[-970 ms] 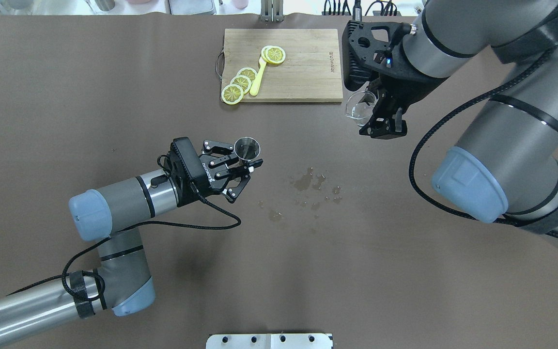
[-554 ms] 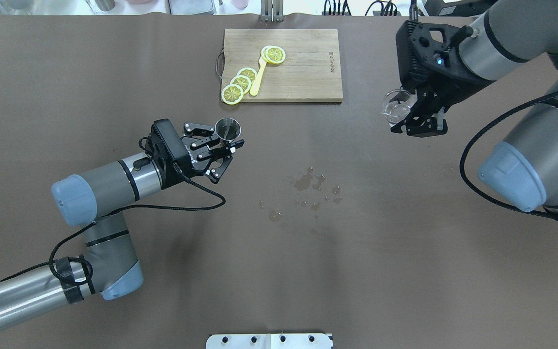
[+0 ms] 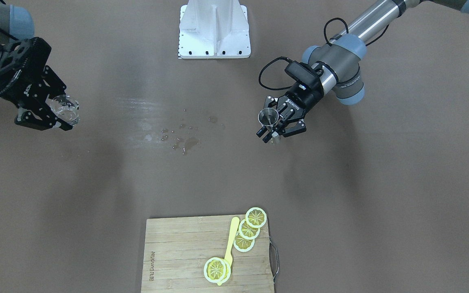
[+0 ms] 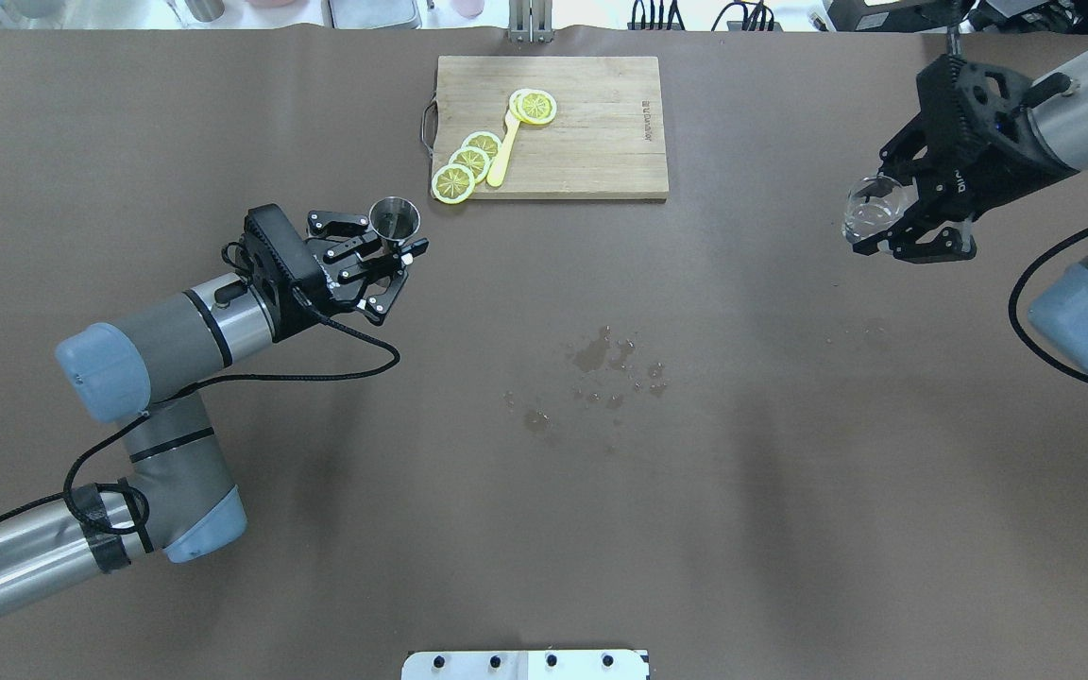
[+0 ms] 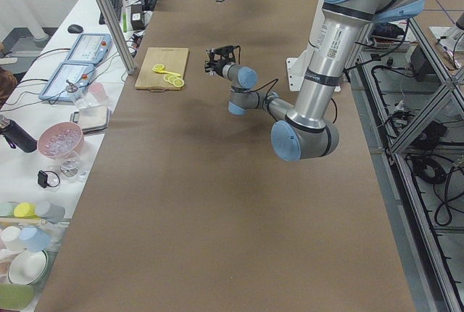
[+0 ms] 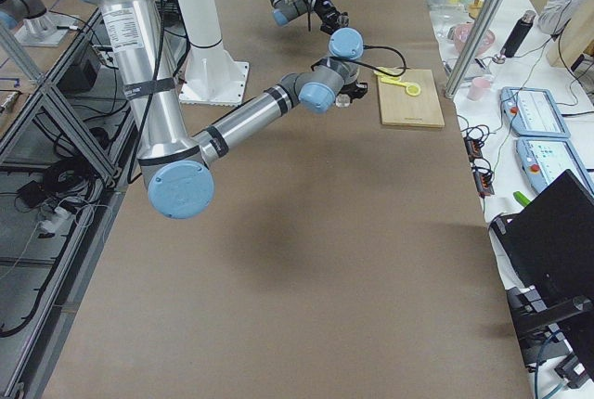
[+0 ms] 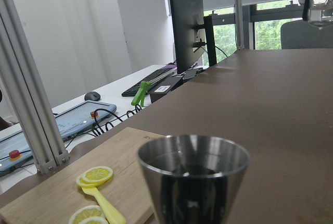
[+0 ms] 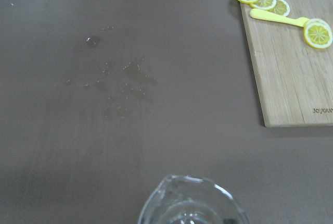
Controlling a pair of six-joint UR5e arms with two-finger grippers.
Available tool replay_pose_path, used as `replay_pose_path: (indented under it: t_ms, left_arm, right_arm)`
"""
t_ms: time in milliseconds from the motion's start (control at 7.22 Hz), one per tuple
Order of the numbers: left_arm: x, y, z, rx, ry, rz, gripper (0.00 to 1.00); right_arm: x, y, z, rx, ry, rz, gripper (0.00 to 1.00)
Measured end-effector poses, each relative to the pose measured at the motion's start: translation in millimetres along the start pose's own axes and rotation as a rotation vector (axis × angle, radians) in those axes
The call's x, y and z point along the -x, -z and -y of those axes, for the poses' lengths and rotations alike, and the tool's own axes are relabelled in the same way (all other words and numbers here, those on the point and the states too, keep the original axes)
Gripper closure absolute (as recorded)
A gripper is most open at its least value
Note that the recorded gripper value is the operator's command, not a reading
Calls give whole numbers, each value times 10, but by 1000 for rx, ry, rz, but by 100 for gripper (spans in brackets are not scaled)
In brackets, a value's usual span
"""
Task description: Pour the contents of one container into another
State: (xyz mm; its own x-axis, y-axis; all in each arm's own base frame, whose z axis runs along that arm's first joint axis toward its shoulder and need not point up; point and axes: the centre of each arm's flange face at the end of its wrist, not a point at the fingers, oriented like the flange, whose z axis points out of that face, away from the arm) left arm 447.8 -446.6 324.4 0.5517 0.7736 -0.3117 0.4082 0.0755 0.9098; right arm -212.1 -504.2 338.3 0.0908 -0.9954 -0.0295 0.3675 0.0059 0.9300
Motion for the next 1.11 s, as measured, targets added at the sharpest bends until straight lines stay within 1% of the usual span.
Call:
replay_pose_path:
  t_ms: [139, 277, 416, 693, 970, 1108]
  left_arm:
    - [138, 53, -19, 4, -33, 30, 100]
    - [250, 102, -53, 16, -85, 46, 100]
    - [314, 120, -74, 25, -113, 51, 100]
    - [397, 154, -100, 31, -128, 69, 100]
    - [445, 152, -51, 23, -126, 125, 100]
    - [442, 123, -23, 26, -124, 141, 100]
  right_arm:
    - [-57, -42, -273, -21, 0, -2, 100]
    - [-105, -102, -482, -41, -8, -6, 100]
    - [-139, -169, -645, -66, -29, -14, 100]
    - [-176, -361, -1075, -143, -102, -40, 100]
    - [-146, -524, -1516, -211, -162, -55, 100]
    - [-130, -569, -1642, -231, -184, -58, 100]
